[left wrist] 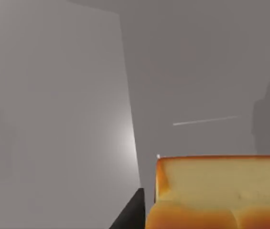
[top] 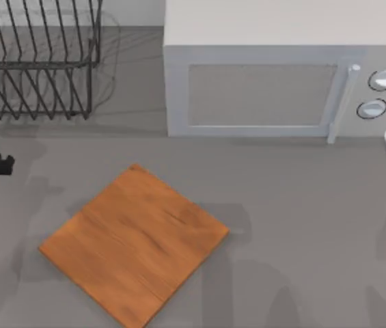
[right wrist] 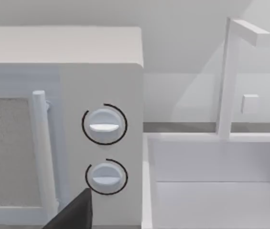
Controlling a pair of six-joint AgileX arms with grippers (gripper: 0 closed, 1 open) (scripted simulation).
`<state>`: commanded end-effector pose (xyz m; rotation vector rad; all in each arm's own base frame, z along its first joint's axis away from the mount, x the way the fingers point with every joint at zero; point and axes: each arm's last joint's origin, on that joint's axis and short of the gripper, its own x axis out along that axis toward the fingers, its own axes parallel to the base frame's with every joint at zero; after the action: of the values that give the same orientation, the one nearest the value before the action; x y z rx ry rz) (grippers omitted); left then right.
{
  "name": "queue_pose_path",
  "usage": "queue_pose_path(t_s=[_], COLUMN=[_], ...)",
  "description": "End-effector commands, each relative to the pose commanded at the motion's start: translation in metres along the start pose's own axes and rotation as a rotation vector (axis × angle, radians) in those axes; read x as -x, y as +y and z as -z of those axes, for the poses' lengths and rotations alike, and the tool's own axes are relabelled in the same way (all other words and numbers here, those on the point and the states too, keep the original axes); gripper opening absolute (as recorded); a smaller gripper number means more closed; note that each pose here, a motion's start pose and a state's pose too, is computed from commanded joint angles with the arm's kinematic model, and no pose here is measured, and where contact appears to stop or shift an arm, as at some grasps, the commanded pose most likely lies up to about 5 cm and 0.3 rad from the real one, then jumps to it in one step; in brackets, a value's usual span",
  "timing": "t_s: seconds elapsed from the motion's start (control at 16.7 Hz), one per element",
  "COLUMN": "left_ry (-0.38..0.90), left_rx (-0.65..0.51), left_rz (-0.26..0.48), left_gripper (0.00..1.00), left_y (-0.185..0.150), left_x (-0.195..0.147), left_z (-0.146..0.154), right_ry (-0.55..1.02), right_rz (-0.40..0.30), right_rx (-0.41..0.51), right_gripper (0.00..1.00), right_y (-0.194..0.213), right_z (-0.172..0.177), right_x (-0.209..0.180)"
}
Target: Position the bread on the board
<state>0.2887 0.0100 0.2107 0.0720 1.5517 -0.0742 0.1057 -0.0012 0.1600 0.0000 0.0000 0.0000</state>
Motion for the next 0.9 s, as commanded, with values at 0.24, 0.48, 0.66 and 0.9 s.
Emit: queue_pose_path(t_s=[0.24, 0.48, 0.66, 0.9], left_ry=[0.015, 0.029, 0.015, -0.001], left_rx=[0.009, 0.057, 0.069, 0.071], left_rz=[-0.002, -0.009, -0.009, -0.003], left_gripper=[0.00, 0.00, 0.00, 0.00], left_y=[-0.052, -0.130, -0.181, -0.203], left_x=[-0.008, -0.020, -0.026, -0.027], left_z=[-0.022, -0.031, -0.025, -0.021], right_ry=[0.000, 0.000, 0.000, 0.000], right_rz=[0.000, 0.000, 0.000, 0.000], right_rx=[0.000, 0.000, 0.000, 0.000], right_gripper=[1.00, 1.00, 1.00, 1.00], right_y=[0.000, 0.000, 0.000, 0.000], right_z=[0.000, 0.000, 0.000, 0.000], right_x=[0.000, 0.000, 0.000, 0.000])
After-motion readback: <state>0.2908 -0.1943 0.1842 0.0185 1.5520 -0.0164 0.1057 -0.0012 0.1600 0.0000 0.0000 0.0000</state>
